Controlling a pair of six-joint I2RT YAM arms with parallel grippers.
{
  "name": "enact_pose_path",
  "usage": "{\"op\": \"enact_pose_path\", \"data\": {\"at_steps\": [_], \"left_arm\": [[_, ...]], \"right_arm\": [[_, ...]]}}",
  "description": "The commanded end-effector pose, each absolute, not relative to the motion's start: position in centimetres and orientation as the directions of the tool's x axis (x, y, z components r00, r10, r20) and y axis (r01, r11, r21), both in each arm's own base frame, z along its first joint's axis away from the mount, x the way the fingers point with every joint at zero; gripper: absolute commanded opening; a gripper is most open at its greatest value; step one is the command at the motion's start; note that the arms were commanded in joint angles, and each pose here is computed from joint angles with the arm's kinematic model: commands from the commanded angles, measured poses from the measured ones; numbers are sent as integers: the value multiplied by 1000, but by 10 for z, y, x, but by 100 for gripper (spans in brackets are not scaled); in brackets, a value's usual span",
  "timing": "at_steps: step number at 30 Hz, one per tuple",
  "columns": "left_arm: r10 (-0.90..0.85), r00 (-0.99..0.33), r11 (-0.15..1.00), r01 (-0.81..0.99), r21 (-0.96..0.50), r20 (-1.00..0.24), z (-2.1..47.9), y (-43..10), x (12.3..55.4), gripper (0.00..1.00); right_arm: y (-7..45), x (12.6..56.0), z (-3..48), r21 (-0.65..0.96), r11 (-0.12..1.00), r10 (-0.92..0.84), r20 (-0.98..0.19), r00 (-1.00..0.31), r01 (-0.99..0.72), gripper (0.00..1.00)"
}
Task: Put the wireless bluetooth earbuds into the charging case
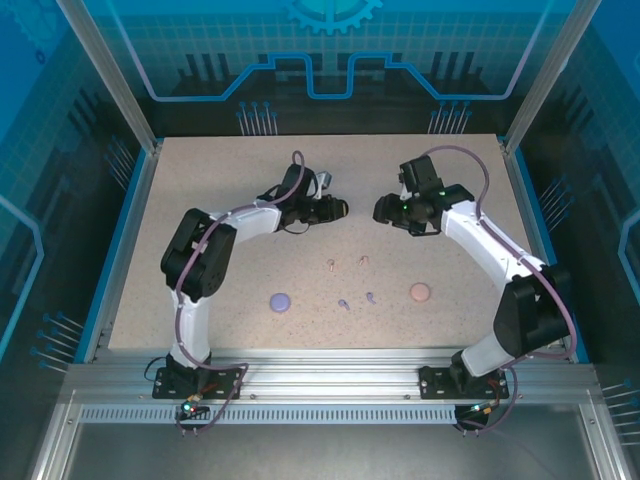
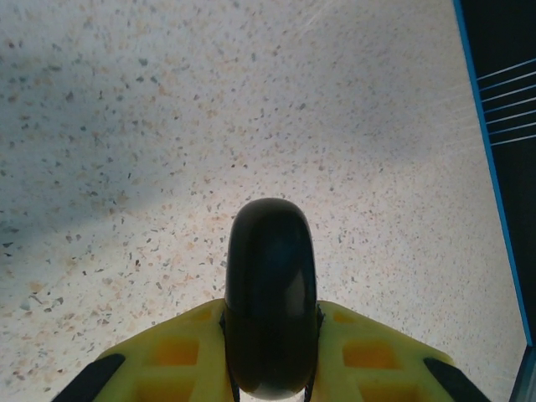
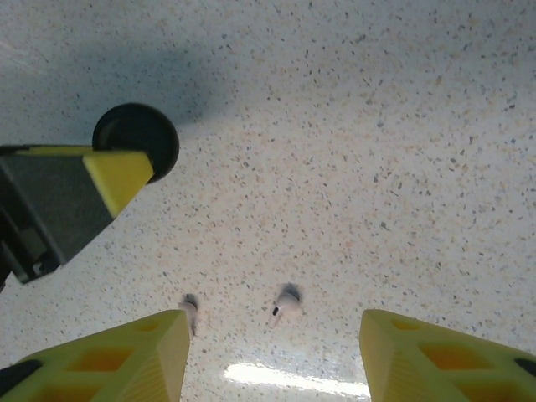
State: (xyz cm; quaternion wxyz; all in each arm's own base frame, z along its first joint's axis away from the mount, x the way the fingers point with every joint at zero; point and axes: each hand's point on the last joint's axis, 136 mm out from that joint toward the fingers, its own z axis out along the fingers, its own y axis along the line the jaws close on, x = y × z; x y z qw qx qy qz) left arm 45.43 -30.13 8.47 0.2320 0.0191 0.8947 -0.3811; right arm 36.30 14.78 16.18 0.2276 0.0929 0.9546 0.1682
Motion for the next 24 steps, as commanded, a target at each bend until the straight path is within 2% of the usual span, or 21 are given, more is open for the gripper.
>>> {"op": "enact_pose_path", "data": {"at_steps": [1,8,12,20,24], "left_arm": [[-144,-938,707,125,-696,-315,70,-306,449,0],[-129,-963,734,69,-676,-238,43,-303,458,6],[-120,-970,758,50,-650,-214,34,-295,462,14],[-118,-979,796,6,-605,-165,29,-270,468,45],[-112,-977,818,14,-575,-183,38,-256,470,57]], "right_arm": [[145,361,175,401,911,279,-435,-856,94,58],[142,350,181,408,909,279,-443,-852,86,60],[139,343,186,405,911,276,-452,-848,81,61],[136,333,188,405,911,274,-448,-851,80,65],[134,330,189,400,913,269,-454,-850,75,70]]}}
